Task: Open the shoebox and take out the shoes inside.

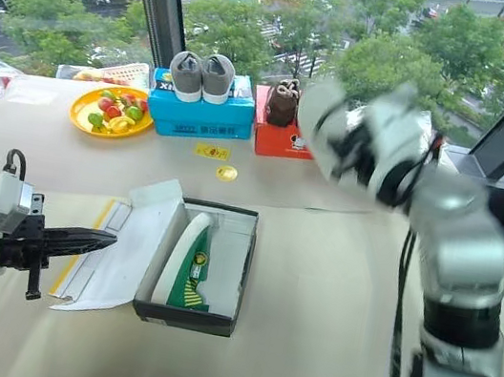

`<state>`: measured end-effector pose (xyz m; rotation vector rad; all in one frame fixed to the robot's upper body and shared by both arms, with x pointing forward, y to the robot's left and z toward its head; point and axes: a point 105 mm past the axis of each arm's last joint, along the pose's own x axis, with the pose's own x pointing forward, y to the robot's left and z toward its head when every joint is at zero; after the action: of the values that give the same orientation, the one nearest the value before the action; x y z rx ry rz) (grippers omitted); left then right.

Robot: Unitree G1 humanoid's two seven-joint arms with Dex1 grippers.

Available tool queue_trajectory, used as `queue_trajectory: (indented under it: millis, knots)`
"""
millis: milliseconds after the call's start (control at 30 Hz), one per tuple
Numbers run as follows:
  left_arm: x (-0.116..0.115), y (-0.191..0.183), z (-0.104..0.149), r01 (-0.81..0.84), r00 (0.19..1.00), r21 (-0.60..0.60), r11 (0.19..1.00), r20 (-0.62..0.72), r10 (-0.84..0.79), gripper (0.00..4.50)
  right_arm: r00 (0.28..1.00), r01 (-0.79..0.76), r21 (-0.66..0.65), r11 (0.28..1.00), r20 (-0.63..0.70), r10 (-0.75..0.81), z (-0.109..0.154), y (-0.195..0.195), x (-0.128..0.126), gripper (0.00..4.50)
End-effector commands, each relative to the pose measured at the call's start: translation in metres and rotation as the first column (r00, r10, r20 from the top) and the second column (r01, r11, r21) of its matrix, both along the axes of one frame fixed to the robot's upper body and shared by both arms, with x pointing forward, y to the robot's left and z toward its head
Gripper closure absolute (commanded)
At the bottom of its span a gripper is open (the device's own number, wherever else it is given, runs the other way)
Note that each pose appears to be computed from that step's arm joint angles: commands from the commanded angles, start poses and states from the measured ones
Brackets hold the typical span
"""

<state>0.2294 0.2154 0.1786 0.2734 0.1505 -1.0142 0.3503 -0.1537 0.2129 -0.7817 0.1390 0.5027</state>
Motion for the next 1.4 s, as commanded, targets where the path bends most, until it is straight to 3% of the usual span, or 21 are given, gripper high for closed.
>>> queue_trajectory:
  millis: [33,133,233,467,533,700,833,967,1033,1133,1200,1333,1400]
  knots:
    - [-0.001,-0.002,0.007,0.006,0.999,0.001,1.0,0.046,-0.006,4.5,0.993,0.052,-0.317,0.947,0.115,-0.016,-0.035,-0.001,-0.007,4.09]
    - [-0.002,-0.004,0.008,0.012,0.999,-0.006,1.0,0.044,-0.012,4.5,0.958,0.215,-0.468,0.857,0.27,-0.094,-0.049,-0.023,0.0,4.09]
    - [-0.003,-0.003,0.009,0.012,0.999,-0.007,1.0,0.043,-0.012,4.5,0.923,0.302,-0.465,0.832,0.363,-0.132,-0.051,-0.025,0.002,4.09]
    - [-0.001,-0.002,0.011,0.015,0.999,-0.005,1.0,0.046,-0.015,4.5,0.979,0.193,-0.499,0.845,0.158,-0.13,-0.12,-0.014,-0.017,4.09]
    - [-0.001,-0.003,0.01,0.019,0.999,-0.007,1.0,0.044,-0.018,4.5,0.985,0.166,-0.41,0.897,0.02,-0.173,-0.139,-0.012,-0.025,3.24]
    - [0.0,-0.005,0.009,0.024,0.999,-0.01,1.0,0.042,-0.024,4.5,0.954,0.11,-0.133,0.985,-0.263,-0.142,-0.155,0.008,-0.05,1.81]
    - [0.001,-0.005,0.009,0.028,0.999,-0.01,1.0,0.041,-0.028,4.5,0.929,0.036,0.065,0.997,-0.371,-0.009,-0.129,0.02,-0.064,0.51]
    - [0.002,-0.006,0.008,0.031,0.999,-0.011,0.999,0.042,-0.031,4.5,0.934,-0.068,0.187,0.98,-0.332,0.128,-0.07,0.016,-0.063,0.51]
    - [0.003,-0.006,0.008,0.031,0.999,-0.012,0.999,0.044,-0.03,4.5,0.945,-0.203,0.24,0.949,-0.204,0.254,-0.022,0.026,-0.059,0.51]
    - [0.004,-0.007,0.008,0.028,0.999,-0.014,1.0,0.047,-0.027,4.5,0.885,-0.455,0.193,0.869,-0.01,0.465,0.034,0.056,-0.064,0.51]
    - [0.005,-0.008,0.008,0.03,0.998,-0.017,0.999,0.047,-0.029,4.5,0.831,-0.553,0.117,0.825,0.013,0.556,0.044,0.074,-0.064,0.51]
    - [0.006,-0.009,0.007,0.036,0.998,-0.019,0.999,0.045,-0.035,4.5,0.668,-0.744,-0.038,0.668,-0.019,0.743,0.044,0.114,-0.069,0.51]
    - [0.007,-0.01,0.007,0.036,0.998,-0.021,0.999,0.046,-0.035,4.5,0.601,-0.794,-0.165,0.585,-0.07,0.796,0.029,0.127,-0.069,0.51]
